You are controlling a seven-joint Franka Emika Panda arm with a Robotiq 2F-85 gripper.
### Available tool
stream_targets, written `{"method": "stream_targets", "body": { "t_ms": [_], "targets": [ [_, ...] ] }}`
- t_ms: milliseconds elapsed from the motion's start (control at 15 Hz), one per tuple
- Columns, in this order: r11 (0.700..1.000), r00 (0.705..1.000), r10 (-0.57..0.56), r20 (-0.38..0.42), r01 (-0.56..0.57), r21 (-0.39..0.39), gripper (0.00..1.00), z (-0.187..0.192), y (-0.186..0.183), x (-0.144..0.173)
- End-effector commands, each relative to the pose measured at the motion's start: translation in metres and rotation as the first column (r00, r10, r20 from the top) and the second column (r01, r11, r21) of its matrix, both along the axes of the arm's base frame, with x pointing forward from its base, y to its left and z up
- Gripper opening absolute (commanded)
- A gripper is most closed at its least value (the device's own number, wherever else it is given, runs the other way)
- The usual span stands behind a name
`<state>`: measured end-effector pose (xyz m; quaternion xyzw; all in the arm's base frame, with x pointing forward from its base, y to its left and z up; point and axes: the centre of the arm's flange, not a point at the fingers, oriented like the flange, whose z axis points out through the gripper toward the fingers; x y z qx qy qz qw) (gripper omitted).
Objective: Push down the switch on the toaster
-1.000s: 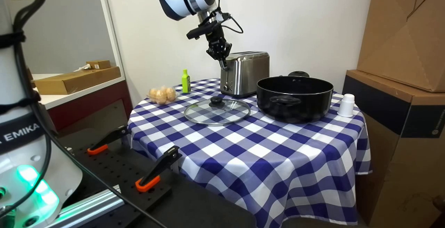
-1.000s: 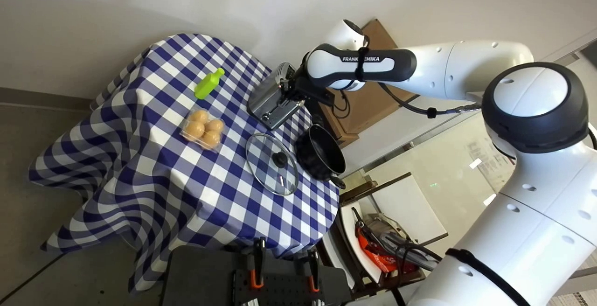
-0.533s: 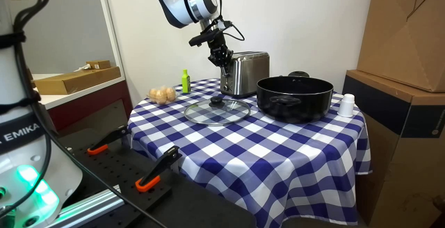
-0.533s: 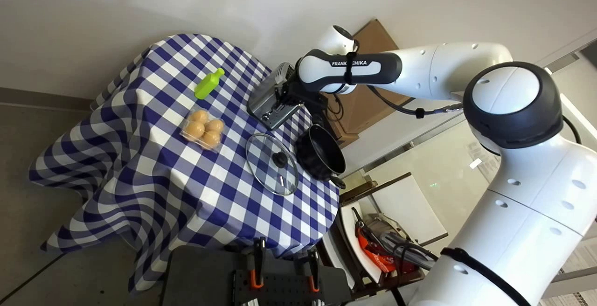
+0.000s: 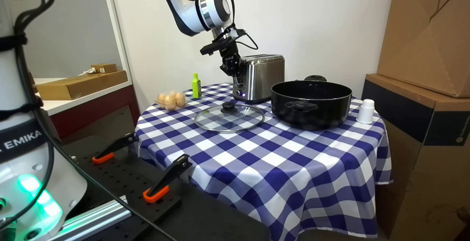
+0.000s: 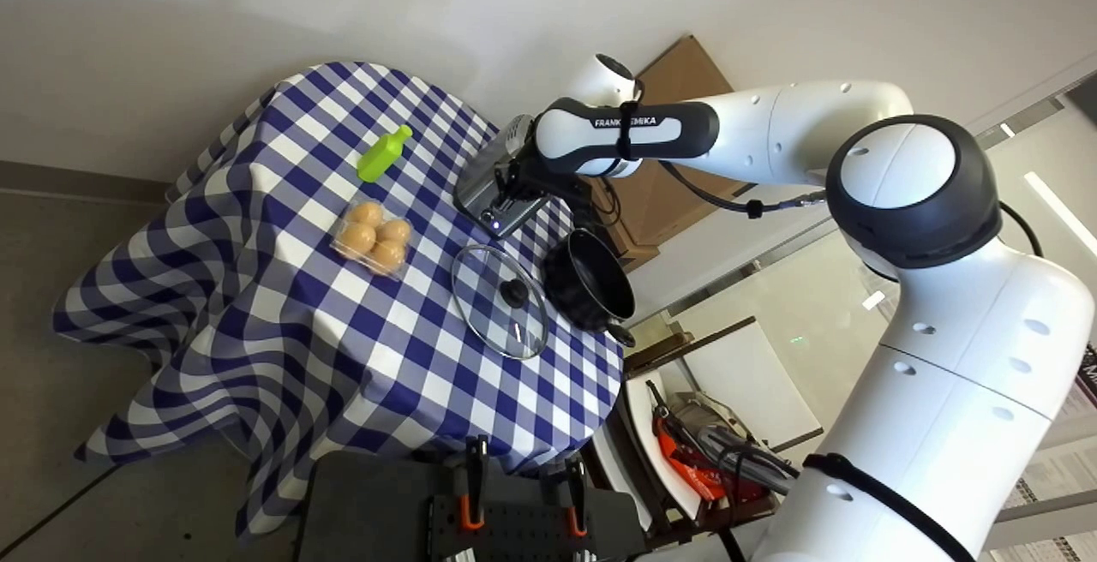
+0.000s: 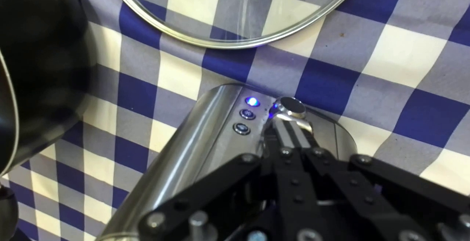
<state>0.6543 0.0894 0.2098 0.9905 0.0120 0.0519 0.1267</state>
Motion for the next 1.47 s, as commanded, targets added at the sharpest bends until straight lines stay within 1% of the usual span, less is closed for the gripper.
{"method": "stream_targets", "body": {
  "t_ms": [0,133,267,467,600,867,1067,1200,1267,1333,1400],
  "targets": [
    [1.0,1.0,0.003,-0.018,-0.003,-0.002,0.0,-0.03,0.005,0.009],
    [1.0,1.0,0.0,-0.018,0.0,0.007,0.0,-0.023,0.002,0.007],
    [0.999,1.0,-0.001,-0.027,0.002,0.038,0.0,-0.006,-0.003,0.0],
    [0.993,0.998,0.003,-0.056,0.004,0.119,0.0,0.028,-0.02,-0.019],
    [0.986,0.997,0.009,-0.076,0.004,0.166,0.0,0.043,-0.032,-0.03],
    [0.976,0.99,0.018,-0.14,0.013,0.219,0.0,0.079,-0.057,-0.057],
    [0.973,0.979,0.014,-0.206,0.034,0.228,0.0,0.106,-0.077,-0.085],
    [0.973,0.969,-0.023,-0.245,0.078,0.218,0.0,0.12,-0.093,-0.105],
    [0.97,0.962,-0.058,-0.265,0.117,0.211,0.0,0.127,-0.102,-0.116],
    [0.966,0.955,-0.098,-0.279,0.158,0.203,0.26,0.133,-0.114,-0.126],
    [0.961,0.947,-0.132,-0.293,0.196,0.198,0.27,0.139,-0.124,-0.133]
  ]
}}
